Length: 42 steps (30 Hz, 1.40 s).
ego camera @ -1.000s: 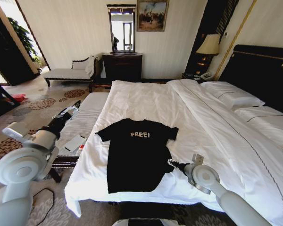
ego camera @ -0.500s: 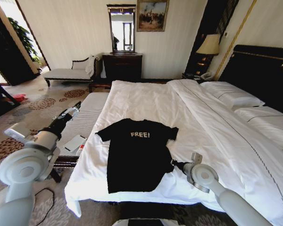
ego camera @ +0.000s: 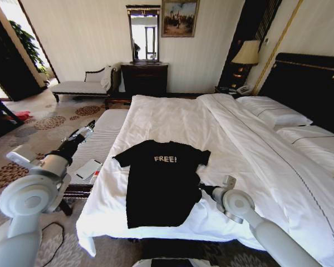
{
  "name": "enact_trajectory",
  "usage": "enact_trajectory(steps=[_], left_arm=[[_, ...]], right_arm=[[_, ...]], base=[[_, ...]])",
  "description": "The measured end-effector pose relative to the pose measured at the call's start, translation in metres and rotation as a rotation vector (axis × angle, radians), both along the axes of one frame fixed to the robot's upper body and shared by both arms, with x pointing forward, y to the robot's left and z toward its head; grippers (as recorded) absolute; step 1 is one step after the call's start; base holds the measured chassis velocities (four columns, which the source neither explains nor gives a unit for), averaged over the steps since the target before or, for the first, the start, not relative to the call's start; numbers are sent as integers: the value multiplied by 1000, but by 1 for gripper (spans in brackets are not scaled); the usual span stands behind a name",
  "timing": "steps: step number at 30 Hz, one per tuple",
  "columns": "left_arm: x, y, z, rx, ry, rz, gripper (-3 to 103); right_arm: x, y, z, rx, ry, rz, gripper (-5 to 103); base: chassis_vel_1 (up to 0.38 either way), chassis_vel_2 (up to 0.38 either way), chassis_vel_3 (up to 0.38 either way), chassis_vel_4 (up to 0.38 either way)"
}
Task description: Fold the clothes on the bed.
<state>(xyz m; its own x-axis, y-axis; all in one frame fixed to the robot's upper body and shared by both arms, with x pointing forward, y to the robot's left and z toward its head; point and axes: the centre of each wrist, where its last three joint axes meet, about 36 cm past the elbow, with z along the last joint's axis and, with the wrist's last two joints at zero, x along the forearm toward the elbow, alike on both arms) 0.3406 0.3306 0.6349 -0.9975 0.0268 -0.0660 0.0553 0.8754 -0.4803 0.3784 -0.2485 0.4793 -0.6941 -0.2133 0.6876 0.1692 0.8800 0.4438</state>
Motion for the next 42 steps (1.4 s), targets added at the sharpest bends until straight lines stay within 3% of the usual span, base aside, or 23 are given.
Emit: enact_trajectory(steps=[9,31,34,36,38,39,40,42], left_arm=[[2,1,-3,4,11,8,100],[-1,-2,-9,15,30,19,100],[-1,-2,-10,19,31,21,100],[0,-3,-10,19,31,21,100],[0,-4,-12,21,33,23,100],[0,-5,-12,22,33,23,100],[0,-7,-14,22,35,23,100],[1,-7,-15,21,35,23,100]], right_arm=[[-1,31,-25,64,-54,72,0],[32,76,-67,151,-165,83,-3],[28,73,-68,157,-212,88,13],[27,70,-66,161,-229,87,13],[27,62,-58,175,-273,76,24],[27,59,-55,181,-289,70,24],[25,49,-45,206,-334,57,34],[24,44,-39,220,-353,49,34]], base=[[0,0,0,0],[0,0,0,0],[0,0,0,0],[0,0,0,0],[0,0,0,0],[0,0,0,0],[0,0,0,0],[0,0,0,0]])
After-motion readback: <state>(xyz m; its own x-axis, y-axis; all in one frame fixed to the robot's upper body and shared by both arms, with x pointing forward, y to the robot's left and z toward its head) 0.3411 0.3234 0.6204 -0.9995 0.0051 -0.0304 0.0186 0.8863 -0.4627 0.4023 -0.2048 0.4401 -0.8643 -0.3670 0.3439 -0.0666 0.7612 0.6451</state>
